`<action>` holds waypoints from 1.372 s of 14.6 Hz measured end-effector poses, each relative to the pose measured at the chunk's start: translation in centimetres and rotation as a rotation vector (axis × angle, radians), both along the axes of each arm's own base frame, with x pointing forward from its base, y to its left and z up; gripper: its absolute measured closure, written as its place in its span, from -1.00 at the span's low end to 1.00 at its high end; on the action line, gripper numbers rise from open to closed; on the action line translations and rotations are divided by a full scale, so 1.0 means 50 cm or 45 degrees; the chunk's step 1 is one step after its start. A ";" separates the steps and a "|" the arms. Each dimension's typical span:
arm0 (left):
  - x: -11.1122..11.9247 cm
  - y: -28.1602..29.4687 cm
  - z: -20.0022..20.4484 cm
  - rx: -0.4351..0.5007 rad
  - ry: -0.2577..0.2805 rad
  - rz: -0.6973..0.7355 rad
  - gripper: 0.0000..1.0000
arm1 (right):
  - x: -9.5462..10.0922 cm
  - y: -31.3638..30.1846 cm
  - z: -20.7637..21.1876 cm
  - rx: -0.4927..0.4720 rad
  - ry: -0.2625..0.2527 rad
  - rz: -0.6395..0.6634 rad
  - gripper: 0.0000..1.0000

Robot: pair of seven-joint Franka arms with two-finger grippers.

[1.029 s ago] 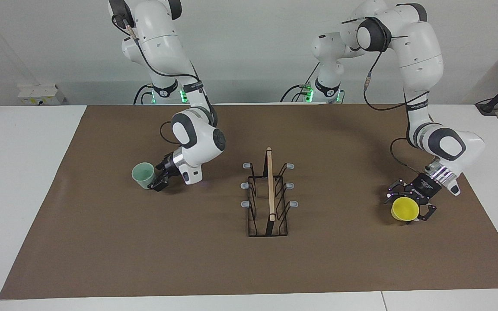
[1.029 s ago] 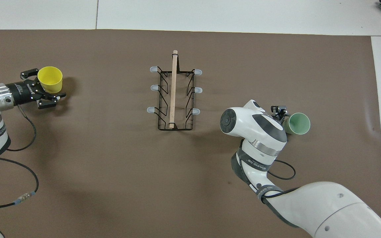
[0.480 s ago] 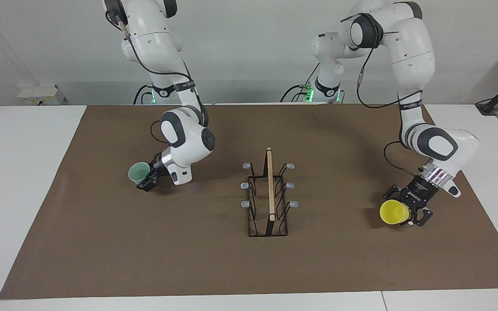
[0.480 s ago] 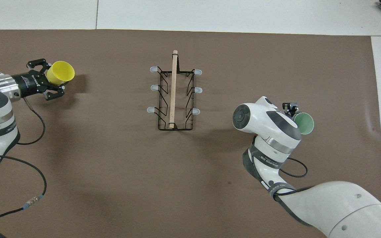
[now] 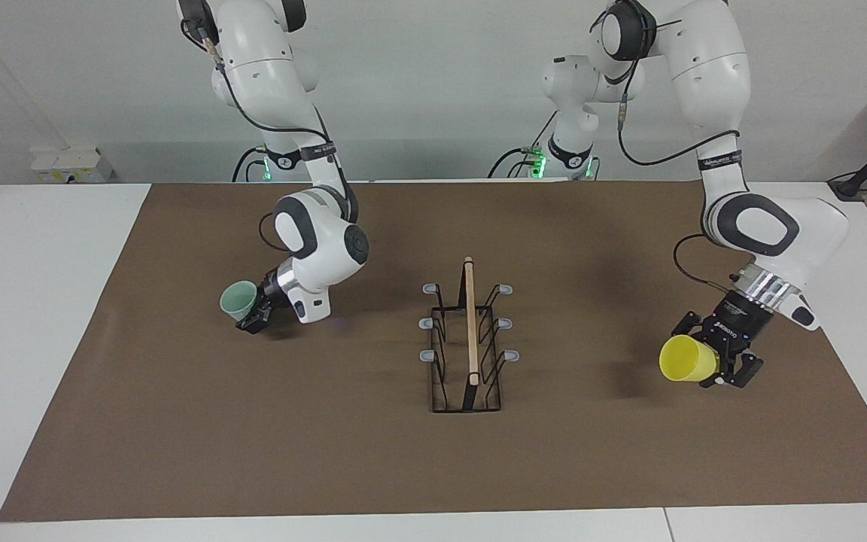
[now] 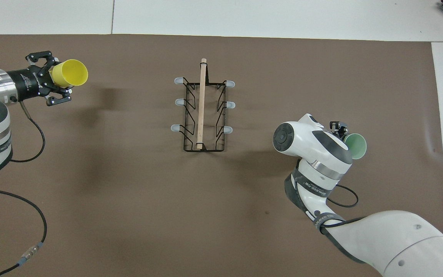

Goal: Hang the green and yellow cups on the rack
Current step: 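Lift both cups and carry them toward the wire rack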

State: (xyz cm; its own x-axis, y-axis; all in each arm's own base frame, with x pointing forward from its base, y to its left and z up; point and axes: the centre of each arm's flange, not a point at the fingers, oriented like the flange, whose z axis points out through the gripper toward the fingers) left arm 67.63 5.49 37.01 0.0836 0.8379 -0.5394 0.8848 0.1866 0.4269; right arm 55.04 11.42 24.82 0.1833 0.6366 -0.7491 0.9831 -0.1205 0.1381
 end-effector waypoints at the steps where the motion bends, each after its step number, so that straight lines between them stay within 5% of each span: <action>1: -0.001 -0.011 0.026 0.051 -0.015 -0.038 -0.22 | 0.001 -0.003 0.003 -0.003 -0.002 -0.003 -0.37; 8: -0.031 -0.215 0.190 0.462 0.008 -0.280 -0.22 | 0.010 -0.004 0.077 0.100 -0.076 -0.084 -0.37; 13: -0.061 -0.400 0.193 0.791 0.016 -0.415 -0.22 | 0.016 0.078 0.217 0.427 -0.185 -0.245 -0.37; 20: -0.159 -0.646 0.174 1.269 -0.118 -0.520 -0.22 | 0.008 0.158 0.354 0.769 -0.260 -0.371 -0.37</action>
